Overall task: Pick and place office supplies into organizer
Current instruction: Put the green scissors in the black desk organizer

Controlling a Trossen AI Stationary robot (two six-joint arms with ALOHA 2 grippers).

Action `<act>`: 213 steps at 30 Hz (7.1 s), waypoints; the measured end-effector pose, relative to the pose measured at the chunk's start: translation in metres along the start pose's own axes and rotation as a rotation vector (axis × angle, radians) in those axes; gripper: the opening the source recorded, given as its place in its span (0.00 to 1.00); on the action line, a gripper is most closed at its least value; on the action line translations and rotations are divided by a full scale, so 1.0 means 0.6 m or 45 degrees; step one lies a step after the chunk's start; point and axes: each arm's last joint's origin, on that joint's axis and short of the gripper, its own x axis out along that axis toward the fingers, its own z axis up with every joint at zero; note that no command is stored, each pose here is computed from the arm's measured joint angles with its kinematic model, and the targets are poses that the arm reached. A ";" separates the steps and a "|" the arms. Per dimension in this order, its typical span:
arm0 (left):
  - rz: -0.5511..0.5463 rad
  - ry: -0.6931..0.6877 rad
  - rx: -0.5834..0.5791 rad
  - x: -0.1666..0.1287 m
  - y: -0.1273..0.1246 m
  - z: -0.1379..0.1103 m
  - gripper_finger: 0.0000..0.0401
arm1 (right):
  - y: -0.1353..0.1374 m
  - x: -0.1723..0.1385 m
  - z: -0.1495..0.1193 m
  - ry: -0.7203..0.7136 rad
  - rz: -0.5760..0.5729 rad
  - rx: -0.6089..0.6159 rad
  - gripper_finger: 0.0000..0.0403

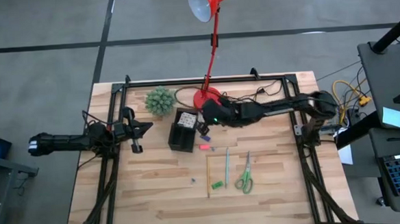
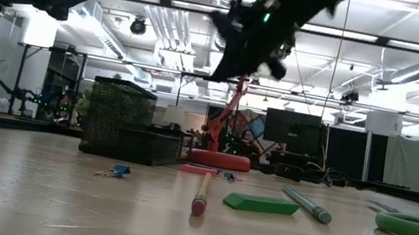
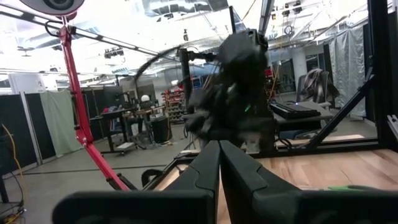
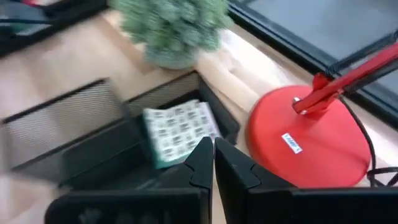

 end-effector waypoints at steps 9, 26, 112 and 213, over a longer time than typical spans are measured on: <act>-0.001 0.004 0.001 0.000 0.000 0.000 0.00 | 0.049 -0.145 -0.062 -0.088 0.138 -0.119 0.02; 0.011 -0.050 -0.010 0.000 0.002 0.006 0.00 | 0.064 -0.212 -0.187 -0.527 0.186 -0.282 0.02; 0.009 -0.014 -0.001 0.012 -0.002 0.000 0.00 | 0.007 -0.173 -0.081 0.240 0.579 -0.670 0.51; 0.012 -0.026 -0.004 0.016 -0.003 0.001 0.00 | 0.164 -0.243 -0.305 0.577 0.427 -0.488 0.51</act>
